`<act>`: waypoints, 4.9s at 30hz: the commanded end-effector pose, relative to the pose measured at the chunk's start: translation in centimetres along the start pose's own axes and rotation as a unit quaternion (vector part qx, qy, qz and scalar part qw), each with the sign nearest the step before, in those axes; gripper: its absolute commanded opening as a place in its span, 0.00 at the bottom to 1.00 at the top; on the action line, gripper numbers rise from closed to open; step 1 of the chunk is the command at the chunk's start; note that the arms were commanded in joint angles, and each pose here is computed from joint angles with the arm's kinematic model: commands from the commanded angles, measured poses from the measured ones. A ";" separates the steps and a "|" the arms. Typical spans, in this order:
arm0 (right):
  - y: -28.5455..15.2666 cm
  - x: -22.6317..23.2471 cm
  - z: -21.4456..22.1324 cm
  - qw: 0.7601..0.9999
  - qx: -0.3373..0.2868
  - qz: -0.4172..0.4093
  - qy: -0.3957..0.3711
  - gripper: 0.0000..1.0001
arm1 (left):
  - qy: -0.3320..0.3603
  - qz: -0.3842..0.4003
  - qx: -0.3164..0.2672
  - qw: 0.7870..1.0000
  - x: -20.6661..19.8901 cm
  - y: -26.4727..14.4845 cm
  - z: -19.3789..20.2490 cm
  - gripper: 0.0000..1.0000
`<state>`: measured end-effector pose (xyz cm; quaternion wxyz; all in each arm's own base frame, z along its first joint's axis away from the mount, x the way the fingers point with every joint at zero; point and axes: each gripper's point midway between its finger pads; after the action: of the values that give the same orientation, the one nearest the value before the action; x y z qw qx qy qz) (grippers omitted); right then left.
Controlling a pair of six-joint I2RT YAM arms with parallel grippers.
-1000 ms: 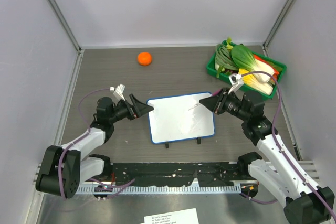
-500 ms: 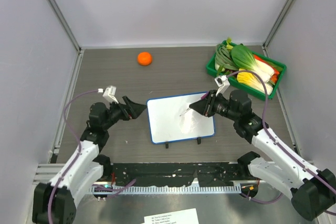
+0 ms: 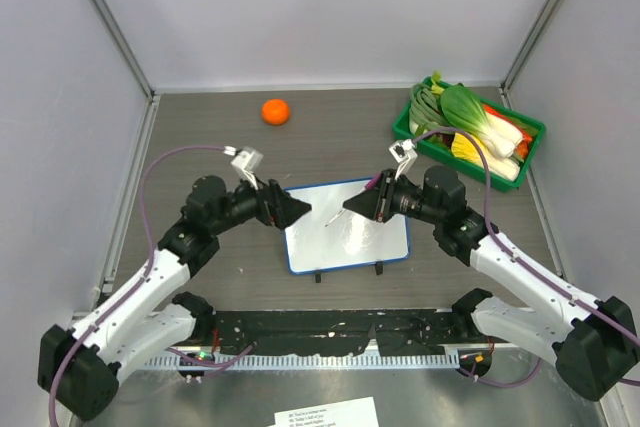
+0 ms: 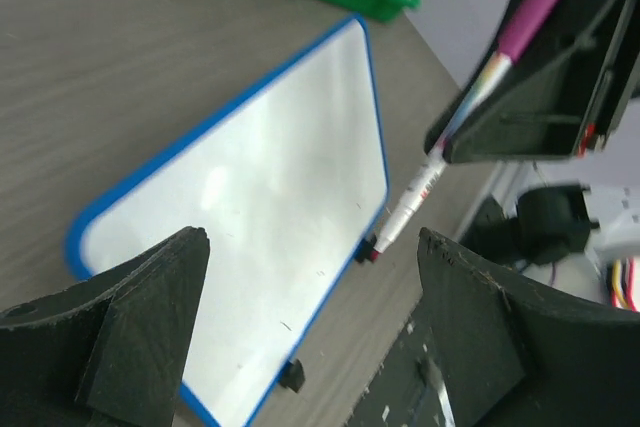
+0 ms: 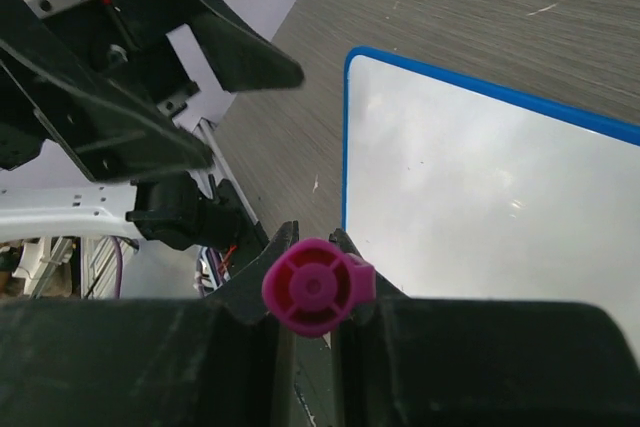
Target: Write a sentence on the whiteboard
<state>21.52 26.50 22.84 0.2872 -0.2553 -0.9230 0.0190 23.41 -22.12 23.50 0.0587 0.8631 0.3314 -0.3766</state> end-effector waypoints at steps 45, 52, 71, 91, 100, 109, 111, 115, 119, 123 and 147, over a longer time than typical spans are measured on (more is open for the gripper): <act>-0.2 4.6 -1.8 0.995 -0.021 -0.097 -0.010 0.47 | 0.072 0.165 0.131 0.975 -8.0 4.5 5.6 0.00; 0.0 4.2 -0.7 0.995 -0.006 -0.097 -0.003 0.39 | 0.074 0.164 0.129 0.975 -7.8 4.4 5.7 0.00; 0.0 4.0 -1.6 0.996 -0.038 -0.085 0.006 0.43 | 0.067 0.180 0.138 0.972 -8.4 4.0 6.1 0.00; 0.4 3.5 -0.6 0.996 -0.030 -0.086 0.020 0.01 | 0.064 0.181 0.144 0.971 -8.1 3.8 6.7 0.00; -0.1 2.5 -1.1 0.997 -0.050 -0.050 0.000 0.01 | 0.069 0.132 0.125 0.981 -6.7 3.6 6.0 0.75; -0.6 0.3 -0.8 0.998 -0.052 0.017 -0.020 0.01 | 0.057 -0.032 0.074 0.995 -1.1 1.9 2.8 0.91; -0.7 0.0 -0.9 0.998 -0.054 0.027 -0.021 0.01 | 0.042 -0.069 0.056 0.995 0.6 1.1 1.9 0.92; -1.0 -0.5 -1.2 0.997 -0.062 0.044 -0.029 0.01 | -0.009 -0.116 0.029 0.993 3.6 -0.4 0.6 0.92; -1.4 -0.9 -1.6 0.995 -0.070 0.060 -0.041 0.01 | -0.058 -0.144 0.008 0.988 6.6 -0.9 0.6 0.92; -1.5 -1.1 -1.8 0.994 -0.073 0.068 -0.050 0.01 | -0.100 -0.105 0.017 0.989 7.2 0.3 1.4 0.90; 0.3 -0.6 -2.5 0.987 -0.092 0.090 -0.095 0.01 | -0.110 0.052 0.084 0.989 7.4 3.5 7.1 0.59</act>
<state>22.27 25.46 21.64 0.2136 -0.3437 -0.9143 0.0182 25.07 -22.69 11.79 0.0311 0.8069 0.2779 -0.5203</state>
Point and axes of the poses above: each gripper's point midway between its finger pads, its own y axis out along the fingers, its own x axis along the line the jaws close on, z = x × y, and after that the axes turned 11 degrees about -y, right-handed
